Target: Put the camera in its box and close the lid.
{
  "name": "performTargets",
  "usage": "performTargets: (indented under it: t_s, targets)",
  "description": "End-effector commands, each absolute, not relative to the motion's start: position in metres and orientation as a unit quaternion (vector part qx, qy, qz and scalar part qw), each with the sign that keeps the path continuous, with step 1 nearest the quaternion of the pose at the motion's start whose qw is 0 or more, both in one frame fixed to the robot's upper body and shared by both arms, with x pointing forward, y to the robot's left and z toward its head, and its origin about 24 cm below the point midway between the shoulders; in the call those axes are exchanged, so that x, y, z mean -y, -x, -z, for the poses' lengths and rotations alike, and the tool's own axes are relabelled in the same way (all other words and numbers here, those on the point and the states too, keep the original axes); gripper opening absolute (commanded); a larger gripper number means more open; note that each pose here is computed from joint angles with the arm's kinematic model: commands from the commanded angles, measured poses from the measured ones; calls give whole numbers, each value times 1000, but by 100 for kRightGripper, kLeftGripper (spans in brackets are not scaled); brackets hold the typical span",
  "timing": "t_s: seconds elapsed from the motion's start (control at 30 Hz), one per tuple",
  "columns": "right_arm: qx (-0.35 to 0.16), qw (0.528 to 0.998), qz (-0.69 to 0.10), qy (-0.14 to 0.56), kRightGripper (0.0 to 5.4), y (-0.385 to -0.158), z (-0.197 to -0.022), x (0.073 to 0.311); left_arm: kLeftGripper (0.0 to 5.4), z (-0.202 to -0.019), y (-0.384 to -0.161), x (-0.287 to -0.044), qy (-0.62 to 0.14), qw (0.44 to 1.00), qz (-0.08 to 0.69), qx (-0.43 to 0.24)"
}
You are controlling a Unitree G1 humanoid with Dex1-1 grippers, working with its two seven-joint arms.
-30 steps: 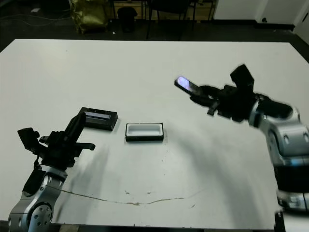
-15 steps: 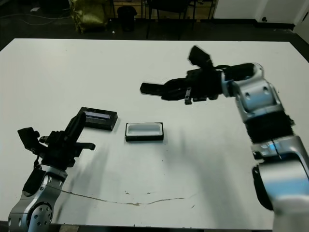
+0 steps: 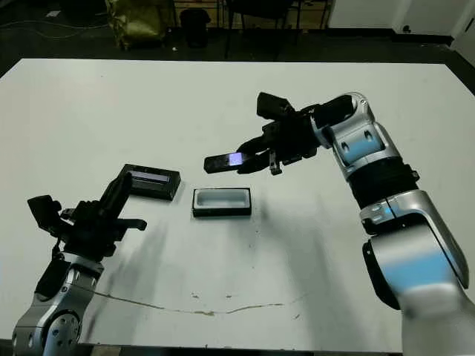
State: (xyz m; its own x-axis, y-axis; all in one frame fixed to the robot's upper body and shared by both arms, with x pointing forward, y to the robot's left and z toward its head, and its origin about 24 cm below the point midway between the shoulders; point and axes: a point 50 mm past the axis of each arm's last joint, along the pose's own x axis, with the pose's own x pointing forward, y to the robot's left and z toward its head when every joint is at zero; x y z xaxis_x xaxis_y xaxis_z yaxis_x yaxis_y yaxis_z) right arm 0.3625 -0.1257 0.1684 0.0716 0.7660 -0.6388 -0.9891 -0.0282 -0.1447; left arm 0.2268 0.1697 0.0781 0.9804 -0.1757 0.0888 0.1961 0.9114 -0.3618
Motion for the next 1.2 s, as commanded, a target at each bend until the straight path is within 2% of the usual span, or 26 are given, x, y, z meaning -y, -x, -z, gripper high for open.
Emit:
performTargets:
  t_s: [0.03, 0.43, 0.8, 1.2]
  targets:
    - [-192, 663, -659, 299, 43, -363, -173, 125, 0, -72, -225, -171, 184, 979, 90, 9]
    - [-209, 650, -673, 284, 43, -361, -168, 122, 0, -70, -225, -171, 187, 978, 90, 11]
    - [-213, 642, -672, 302, 43, -359, -156, 115, 0, -71, -224, -171, 184, 979, 85, 7]
    - [-246, 636, -666, 301, 43, -358, -143, 111, 0, -69, -224, -171, 180, 980, 86, 9]
